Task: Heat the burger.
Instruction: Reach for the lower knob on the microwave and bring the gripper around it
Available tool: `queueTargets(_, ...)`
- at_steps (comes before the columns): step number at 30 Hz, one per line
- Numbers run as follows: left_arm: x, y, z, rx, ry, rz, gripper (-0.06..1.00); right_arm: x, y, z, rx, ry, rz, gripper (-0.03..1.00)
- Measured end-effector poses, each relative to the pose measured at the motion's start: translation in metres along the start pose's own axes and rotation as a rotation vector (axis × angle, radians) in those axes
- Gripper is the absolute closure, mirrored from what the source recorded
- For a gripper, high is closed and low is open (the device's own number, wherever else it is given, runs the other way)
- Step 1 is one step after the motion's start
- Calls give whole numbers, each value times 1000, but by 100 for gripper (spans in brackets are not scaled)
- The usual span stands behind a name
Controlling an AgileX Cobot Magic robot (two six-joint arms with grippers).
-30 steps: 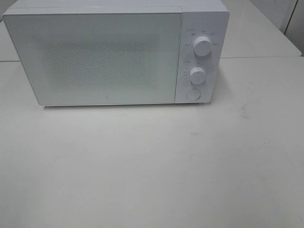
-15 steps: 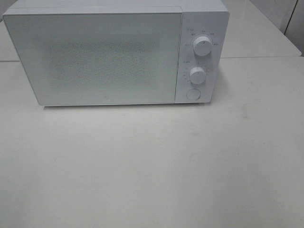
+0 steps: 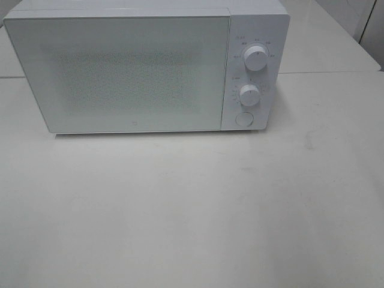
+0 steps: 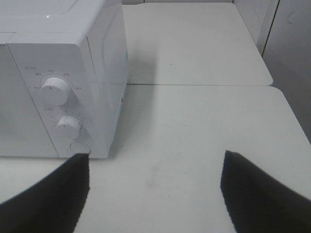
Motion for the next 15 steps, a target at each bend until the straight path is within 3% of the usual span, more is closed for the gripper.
queueTargets(5, 0, 0, 0, 0, 0, 0, -5, 1, 7, 23, -34, 4, 6, 22)
queueTargets(6, 0, 0, 0, 0, 0, 0, -5, 1, 9, 42, -47, 7, 5, 22)
queueTargets(15, 0, 0, 0, 0, 0, 0, -5, 3, 17, 74, -126, 16, 4, 22)
Point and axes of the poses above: a point on each arm's last joint axis where the gripper is mounted, z pointing out along that axis toward the gripper, x along the wrist's bending axis when the last joint is at zero, y = z × x, the point moved 6 cm from there along z, pointing out along that axis toward the gripper, and after that the axes turned 2 degrees about z, right-handed, at the moved point
